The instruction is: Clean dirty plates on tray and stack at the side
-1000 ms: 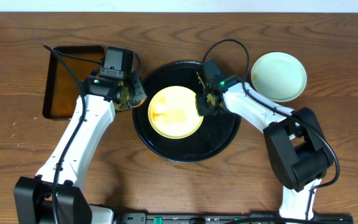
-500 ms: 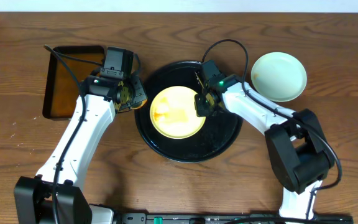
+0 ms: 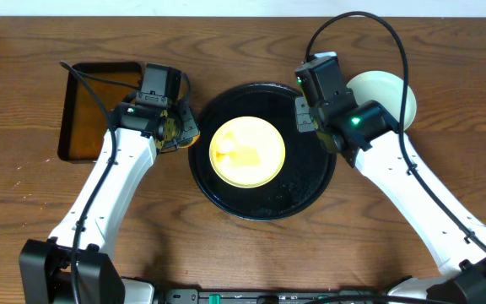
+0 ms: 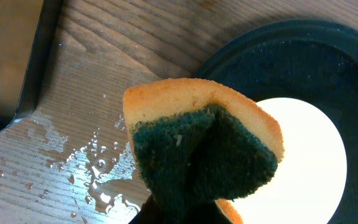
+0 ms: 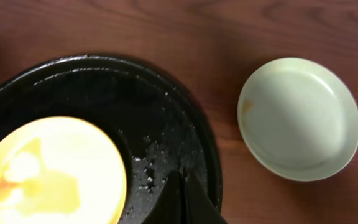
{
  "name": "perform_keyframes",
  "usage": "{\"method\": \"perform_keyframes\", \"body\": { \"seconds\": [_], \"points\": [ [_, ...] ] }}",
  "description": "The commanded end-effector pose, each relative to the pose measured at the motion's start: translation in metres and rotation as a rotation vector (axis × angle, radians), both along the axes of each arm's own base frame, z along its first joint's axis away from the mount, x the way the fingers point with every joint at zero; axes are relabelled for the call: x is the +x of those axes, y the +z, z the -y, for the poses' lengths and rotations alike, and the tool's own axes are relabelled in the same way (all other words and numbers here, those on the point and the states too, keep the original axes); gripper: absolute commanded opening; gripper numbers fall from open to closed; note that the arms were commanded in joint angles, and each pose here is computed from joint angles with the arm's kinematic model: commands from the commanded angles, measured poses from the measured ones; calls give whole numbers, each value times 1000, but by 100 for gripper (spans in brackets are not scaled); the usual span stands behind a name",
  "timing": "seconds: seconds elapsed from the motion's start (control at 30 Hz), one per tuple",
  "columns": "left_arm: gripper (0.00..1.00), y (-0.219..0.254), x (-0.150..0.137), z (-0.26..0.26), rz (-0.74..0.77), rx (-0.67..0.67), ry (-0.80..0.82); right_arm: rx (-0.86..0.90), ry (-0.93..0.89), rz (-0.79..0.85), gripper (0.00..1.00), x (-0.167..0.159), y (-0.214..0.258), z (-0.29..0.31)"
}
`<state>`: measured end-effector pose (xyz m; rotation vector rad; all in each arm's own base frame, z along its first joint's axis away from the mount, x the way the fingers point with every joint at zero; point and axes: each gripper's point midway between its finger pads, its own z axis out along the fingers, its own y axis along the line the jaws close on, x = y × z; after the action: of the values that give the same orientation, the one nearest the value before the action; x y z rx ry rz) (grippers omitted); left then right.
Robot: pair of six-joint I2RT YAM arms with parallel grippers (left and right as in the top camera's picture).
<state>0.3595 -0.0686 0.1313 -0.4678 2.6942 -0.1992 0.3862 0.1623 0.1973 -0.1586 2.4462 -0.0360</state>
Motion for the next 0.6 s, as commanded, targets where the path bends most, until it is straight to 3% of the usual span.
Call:
{"method": "perform_keyframes", "body": {
  "seconds": [0.0, 0.13, 0.37, 0.57],
  "points": [
    [8, -5, -2, -1, -14, 4, 4, 69, 62, -117, 9, -9, -26, -18],
    [8, -5, -2, -2, -15, 4, 4, 131, 115, -287, 40, -21, -72, -43],
    [8, -5, -2, -2, -15, 4, 4, 95, 67, -491, 34, -28, -159, -48],
    [8, -6, -2, -2, -15, 4, 4, 97, 73, -583, 32, -35, -198, -53]
  ]
}}
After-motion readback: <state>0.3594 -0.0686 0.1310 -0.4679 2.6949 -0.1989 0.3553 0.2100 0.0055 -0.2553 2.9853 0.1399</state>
